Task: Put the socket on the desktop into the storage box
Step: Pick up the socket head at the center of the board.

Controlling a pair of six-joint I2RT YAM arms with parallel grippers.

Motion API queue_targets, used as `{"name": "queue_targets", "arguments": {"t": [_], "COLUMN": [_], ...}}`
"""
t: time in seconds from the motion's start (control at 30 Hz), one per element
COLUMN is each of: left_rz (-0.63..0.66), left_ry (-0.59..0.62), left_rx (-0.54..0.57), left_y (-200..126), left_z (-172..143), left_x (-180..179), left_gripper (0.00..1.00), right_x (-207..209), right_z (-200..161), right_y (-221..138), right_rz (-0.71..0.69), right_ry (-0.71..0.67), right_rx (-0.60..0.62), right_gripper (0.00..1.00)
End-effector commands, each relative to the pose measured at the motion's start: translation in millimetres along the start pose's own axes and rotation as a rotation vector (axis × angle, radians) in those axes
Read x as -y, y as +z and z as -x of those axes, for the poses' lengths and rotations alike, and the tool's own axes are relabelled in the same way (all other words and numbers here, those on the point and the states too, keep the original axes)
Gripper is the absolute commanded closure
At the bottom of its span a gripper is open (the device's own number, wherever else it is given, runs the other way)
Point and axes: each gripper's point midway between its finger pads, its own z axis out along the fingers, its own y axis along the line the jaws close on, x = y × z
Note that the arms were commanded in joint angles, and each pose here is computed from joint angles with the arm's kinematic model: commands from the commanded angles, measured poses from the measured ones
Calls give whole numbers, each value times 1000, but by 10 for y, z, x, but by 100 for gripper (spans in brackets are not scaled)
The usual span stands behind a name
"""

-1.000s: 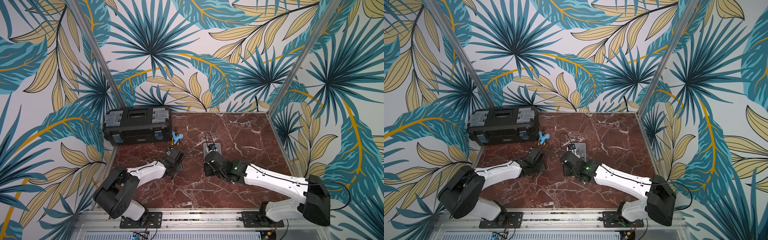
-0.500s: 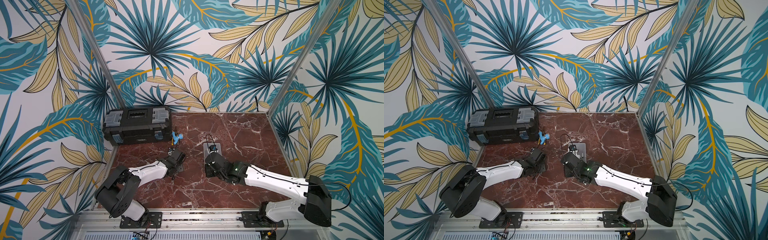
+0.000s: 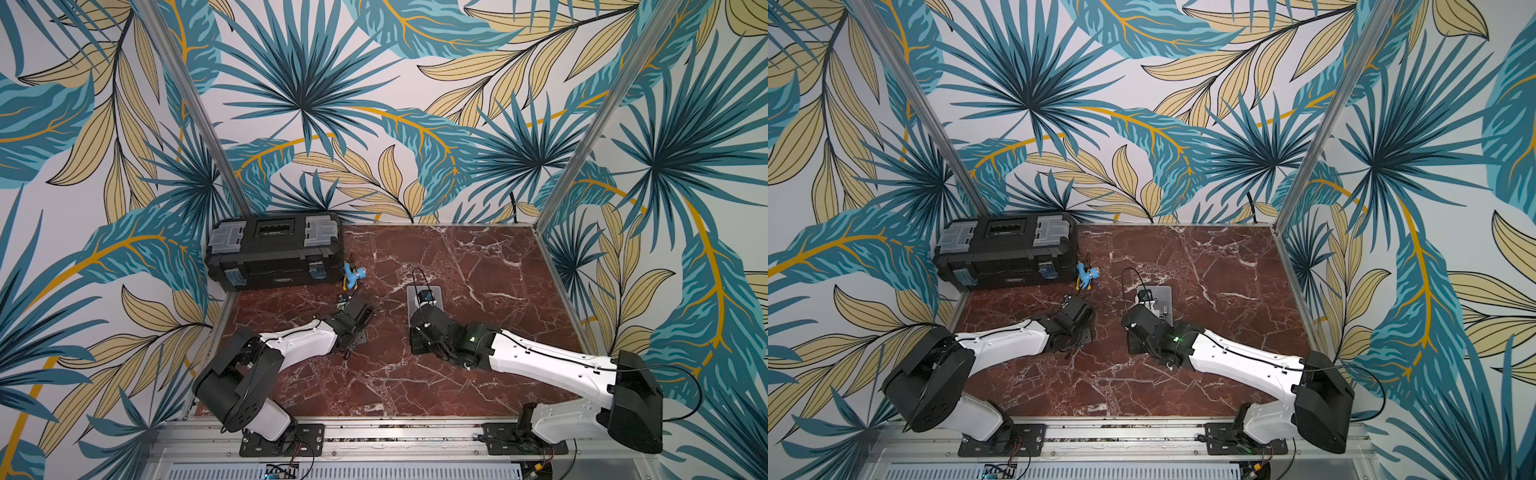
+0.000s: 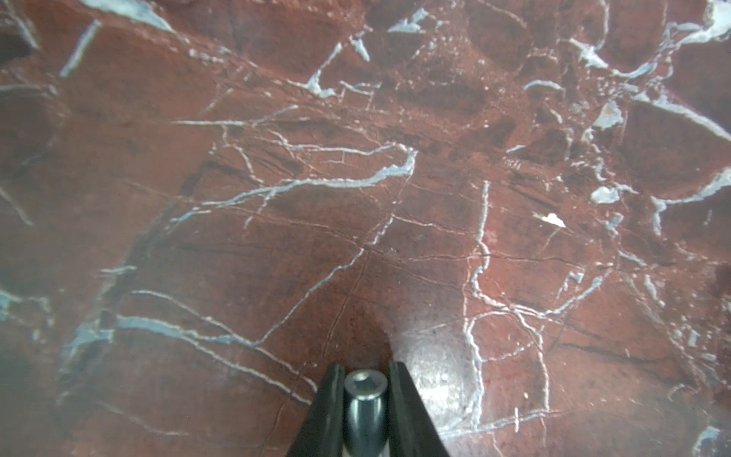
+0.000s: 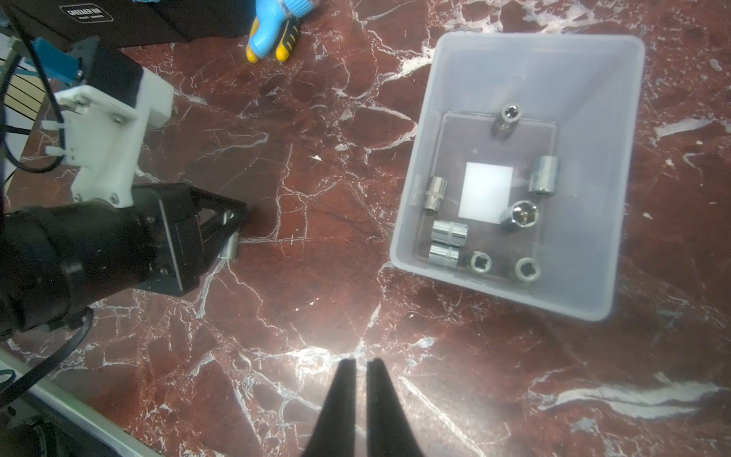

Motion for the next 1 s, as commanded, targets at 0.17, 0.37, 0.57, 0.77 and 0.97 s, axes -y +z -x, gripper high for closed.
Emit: {"name": "queue_targets", "arguments": {"t": [0.17, 0.37, 0.57, 0.77, 0.97], "left_rz": [-29, -403, -633, -864, -926], "left_ry": [-2, -109, -174, -248, -276], "left_rx": [-94, -4, 56, -9, -43], "left_y": [24, -355, -843, -1065, -1125], "left_z": [-280, -73, 144, 101, 62], "left_x": [-46, 500, 800, 1084, 1141], "left_gripper": [100, 100, 100, 100, 100], "right_x": [-27, -170, -360, -605, -774], "right_z": [-68, -76, -51, -35, 48], "right_y": [-9, -30, -64, -69, 18], "right_rz": [39, 110, 207, 320, 348], "right_ry": [14, 12, 25, 20, 13], "right_rx": [-12, -30, -36, -46, -47], "right_gripper": [88, 85, 61, 51, 49]}}
